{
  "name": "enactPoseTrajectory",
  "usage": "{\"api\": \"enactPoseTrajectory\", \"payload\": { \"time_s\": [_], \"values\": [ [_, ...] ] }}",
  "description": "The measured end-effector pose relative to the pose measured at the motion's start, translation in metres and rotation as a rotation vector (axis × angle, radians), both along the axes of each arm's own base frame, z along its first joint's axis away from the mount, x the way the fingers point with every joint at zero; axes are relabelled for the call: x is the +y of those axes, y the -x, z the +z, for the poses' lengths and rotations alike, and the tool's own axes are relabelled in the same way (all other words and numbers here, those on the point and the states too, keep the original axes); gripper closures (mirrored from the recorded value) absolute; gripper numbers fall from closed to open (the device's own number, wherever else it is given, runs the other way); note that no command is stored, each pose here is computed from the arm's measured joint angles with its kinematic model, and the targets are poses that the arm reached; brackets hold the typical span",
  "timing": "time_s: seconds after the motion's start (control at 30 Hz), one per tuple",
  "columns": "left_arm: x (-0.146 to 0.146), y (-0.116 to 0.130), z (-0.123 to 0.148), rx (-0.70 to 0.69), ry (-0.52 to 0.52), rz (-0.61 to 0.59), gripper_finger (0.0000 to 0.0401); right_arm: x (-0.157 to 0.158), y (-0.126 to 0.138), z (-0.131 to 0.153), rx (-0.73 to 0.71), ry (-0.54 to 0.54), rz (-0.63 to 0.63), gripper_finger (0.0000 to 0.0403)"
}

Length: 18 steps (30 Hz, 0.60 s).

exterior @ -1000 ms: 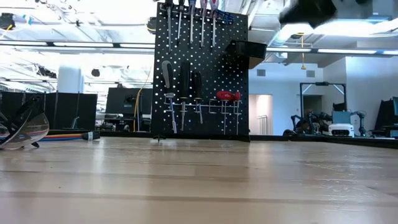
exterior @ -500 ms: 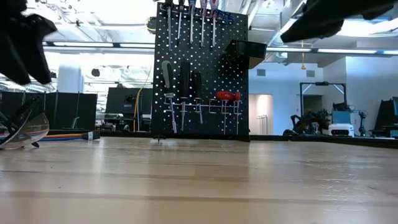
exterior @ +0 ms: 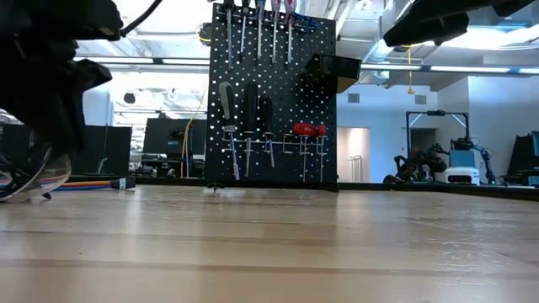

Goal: Hang tools onto peg board
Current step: Put the safety goggles into the black bin on the pegboard

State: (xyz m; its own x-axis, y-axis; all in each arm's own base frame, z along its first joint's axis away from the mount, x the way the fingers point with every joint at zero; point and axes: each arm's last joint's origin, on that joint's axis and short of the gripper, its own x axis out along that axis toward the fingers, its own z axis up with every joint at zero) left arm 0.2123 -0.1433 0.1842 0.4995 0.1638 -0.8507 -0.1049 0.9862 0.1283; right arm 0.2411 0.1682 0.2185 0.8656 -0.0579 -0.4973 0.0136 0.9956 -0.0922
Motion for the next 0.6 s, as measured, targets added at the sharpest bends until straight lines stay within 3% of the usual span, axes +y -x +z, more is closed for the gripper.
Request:
{"api": "enactPoseTrajectory", "payload": {
  "time_s": [0.13,0.33,0.6],
  "values": [
    [0.000,-0.005,0.006,-0.010,-0.005,-0.024,0.0392,0.000,0.000,0.000,0.000,0.000,0.000,0.0164],
    [-0.009,-0.014,0.033,-0.060,-0.008,-0.068,0.0400,0.000,0.000,0.000,0.001,0.000,0.001,0.0164],
    [-0.030,-0.009,0.067,-0.177,-0.095,-0.088,0.0401,0.001,0.001,-0.001,0.009,-0.018,0.007,0.0164]
  ]
}}
